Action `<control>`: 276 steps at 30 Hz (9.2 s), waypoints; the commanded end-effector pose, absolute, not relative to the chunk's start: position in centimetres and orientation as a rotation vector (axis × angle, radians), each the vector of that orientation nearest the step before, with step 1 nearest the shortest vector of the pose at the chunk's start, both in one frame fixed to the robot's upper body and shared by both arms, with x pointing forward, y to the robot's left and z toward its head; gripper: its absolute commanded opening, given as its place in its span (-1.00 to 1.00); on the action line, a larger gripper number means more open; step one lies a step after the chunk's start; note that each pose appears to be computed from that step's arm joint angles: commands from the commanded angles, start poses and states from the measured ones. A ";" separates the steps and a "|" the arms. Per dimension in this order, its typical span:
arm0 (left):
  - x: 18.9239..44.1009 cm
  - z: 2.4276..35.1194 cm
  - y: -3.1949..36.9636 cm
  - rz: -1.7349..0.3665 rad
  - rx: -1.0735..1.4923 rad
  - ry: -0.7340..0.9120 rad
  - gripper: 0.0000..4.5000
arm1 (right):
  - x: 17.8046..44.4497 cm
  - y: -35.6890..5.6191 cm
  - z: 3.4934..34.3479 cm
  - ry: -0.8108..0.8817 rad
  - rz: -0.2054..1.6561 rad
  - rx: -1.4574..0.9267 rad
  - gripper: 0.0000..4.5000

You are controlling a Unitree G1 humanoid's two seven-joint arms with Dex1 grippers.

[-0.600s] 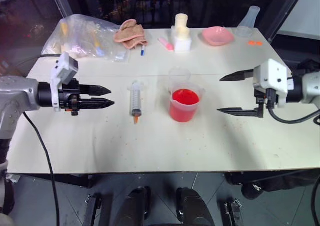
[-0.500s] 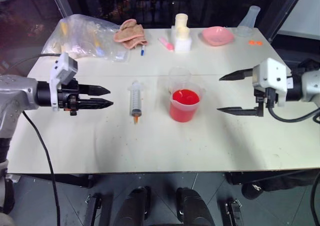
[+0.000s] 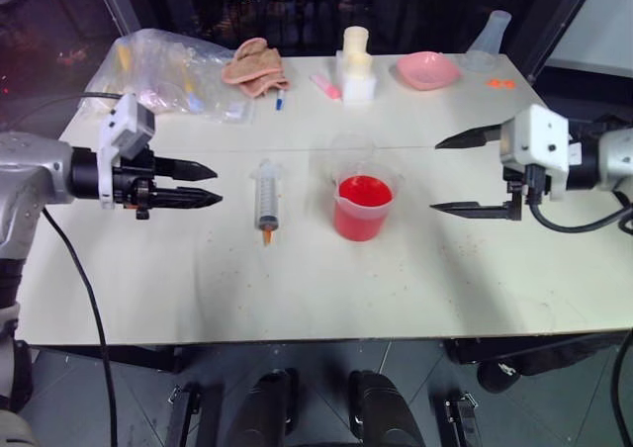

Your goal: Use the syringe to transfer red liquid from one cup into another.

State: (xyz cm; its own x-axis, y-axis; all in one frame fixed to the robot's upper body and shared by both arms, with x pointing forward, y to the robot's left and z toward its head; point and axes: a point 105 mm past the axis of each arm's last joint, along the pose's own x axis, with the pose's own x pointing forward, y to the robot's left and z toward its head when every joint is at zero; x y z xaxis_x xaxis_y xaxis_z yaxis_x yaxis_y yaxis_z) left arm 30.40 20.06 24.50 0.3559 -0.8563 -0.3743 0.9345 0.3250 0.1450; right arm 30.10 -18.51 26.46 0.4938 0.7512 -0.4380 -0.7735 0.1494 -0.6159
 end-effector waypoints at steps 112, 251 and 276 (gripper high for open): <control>43.4 14.1 9.7 0.201 -0.254 0.925 -0.31 | 28.7 -16.5 25.9 -0.038 0.996 -0.864 1.00; 37.1 19.5 -4.7 -1.260 -0.155 -0.247 -0.31 | 34.0 -12.6 36.2 -0.124 0.447 0.151 -0.99; 38.6 27.0 -1.6 -1.138 -0.198 -0.466 -0.31 | 31.4 -13.2 34.1 -0.054 0.580 0.055 0.42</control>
